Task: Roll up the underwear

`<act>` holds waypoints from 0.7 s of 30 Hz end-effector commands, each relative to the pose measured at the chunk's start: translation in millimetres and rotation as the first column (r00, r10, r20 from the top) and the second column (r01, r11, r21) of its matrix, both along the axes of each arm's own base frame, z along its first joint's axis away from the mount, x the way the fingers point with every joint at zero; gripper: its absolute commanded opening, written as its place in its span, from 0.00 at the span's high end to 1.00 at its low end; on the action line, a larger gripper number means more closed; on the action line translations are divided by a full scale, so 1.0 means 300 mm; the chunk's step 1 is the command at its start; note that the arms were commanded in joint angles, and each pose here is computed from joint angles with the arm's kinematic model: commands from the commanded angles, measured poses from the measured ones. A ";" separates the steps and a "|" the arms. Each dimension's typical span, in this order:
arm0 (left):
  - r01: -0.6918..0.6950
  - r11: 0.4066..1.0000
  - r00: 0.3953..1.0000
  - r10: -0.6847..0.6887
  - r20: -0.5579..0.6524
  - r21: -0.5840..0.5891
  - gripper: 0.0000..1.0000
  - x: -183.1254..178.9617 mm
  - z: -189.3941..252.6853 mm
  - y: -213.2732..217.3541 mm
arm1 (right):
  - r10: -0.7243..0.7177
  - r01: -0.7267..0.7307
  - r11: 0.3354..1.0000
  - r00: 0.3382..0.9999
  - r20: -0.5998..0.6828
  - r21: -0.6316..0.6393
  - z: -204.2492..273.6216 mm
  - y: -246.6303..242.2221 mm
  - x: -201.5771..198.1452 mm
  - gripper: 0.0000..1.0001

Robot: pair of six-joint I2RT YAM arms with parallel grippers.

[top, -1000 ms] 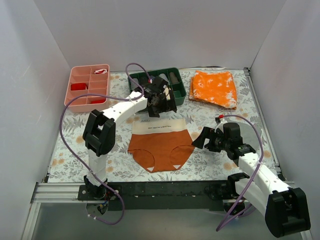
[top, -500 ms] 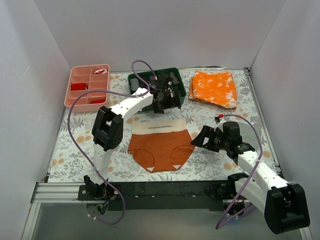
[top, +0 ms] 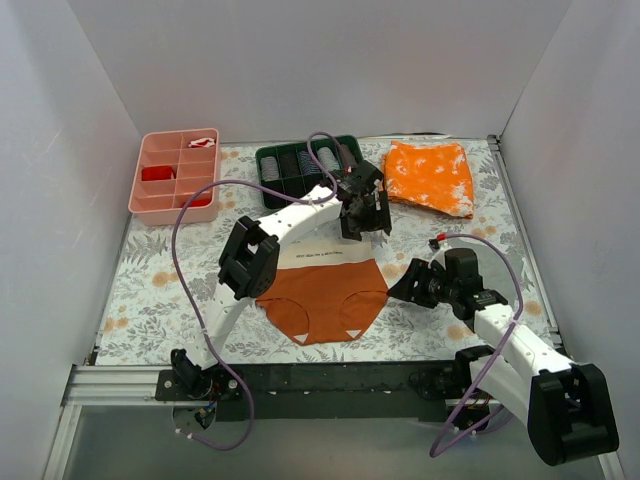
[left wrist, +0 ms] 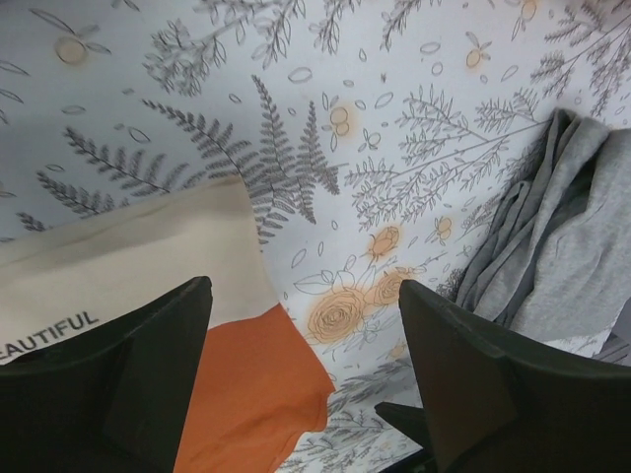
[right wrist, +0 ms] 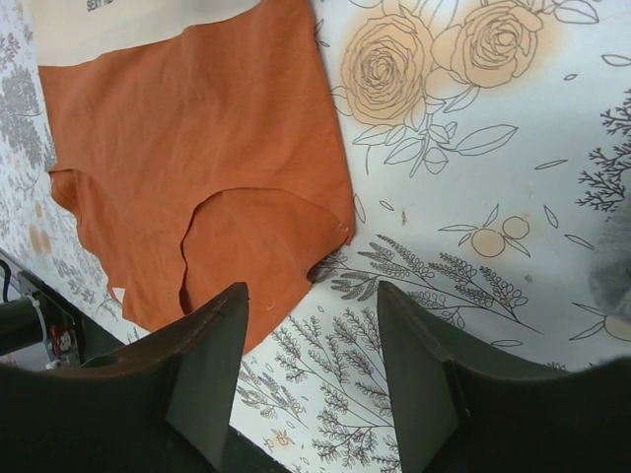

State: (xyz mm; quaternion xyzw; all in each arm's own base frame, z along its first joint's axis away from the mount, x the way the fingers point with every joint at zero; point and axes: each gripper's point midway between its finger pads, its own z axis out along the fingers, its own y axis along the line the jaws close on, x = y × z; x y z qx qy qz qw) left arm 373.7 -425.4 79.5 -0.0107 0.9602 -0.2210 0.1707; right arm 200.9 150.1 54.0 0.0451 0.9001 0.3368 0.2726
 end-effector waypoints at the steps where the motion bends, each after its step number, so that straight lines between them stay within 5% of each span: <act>1: -0.019 0.999 1.000 0.019 -0.013 -0.028 0.28 -0.012 0.044 -0.027 | 0.001 -0.001 1.000 1.000 0.017 -0.007 -0.005 0.000 0.033 0.40; 11: -0.038 0.999 0.998 0.037 -0.044 -0.010 0.42 -0.016 -0.010 -0.039 | 0.049 -0.049 0.999 0.999 0.006 0.007 -0.006 0.025 0.057 0.44; 21: -0.032 0.999 0.997 0.033 -0.070 0.016 0.46 -0.013 -0.082 -0.045 | 0.042 -0.042 0.999 0.999 -0.001 0.022 -0.010 0.039 0.090 0.47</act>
